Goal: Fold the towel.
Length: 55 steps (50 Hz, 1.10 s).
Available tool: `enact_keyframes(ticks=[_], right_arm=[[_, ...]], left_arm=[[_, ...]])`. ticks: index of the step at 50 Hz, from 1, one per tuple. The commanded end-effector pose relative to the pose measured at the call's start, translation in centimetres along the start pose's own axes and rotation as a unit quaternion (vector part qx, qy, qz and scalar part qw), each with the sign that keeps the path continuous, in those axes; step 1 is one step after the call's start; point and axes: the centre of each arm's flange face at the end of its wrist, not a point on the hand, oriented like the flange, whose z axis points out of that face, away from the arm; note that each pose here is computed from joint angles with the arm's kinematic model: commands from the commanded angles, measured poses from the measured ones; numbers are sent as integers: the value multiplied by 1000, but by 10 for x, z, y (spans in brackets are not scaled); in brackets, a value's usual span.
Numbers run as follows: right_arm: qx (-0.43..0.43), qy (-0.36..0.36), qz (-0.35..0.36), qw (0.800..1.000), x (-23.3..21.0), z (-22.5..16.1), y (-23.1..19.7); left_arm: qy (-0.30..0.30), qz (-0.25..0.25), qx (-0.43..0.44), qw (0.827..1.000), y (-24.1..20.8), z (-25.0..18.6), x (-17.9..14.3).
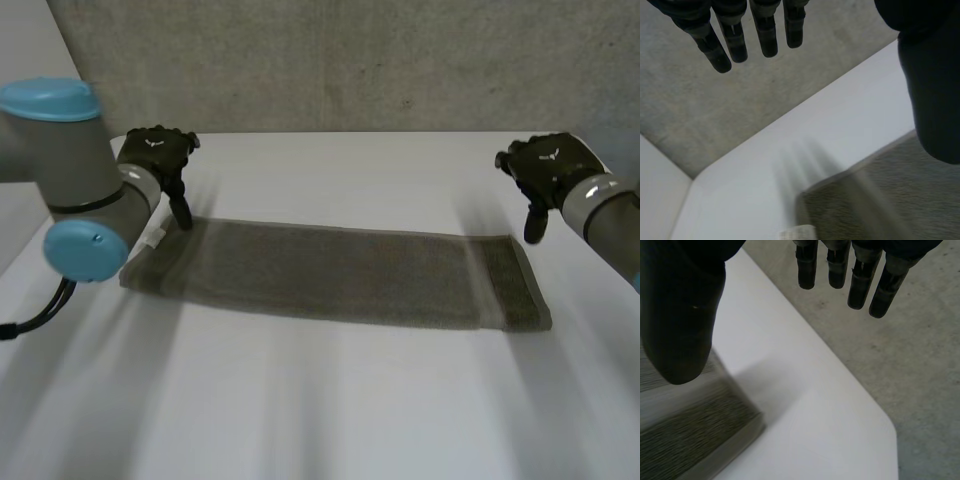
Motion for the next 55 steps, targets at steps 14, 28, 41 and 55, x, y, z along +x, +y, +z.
enact_keyframes(ticks=[14,28,41,55], right_arm=[[-54,-61,10,997,-47,-41,72],[-85,-59,2,995,-52,-21,108],[-119,-18,-1,993,-13,-11,128],[-102,132,-113,980,100,-8,93]], left_arm=[[54,-4,37,998,46,-89,18],[53,-2,65,996,58,-106,26],[52,-2,67,996,56,-106,25],[43,-4,87,995,44,-107,21]])
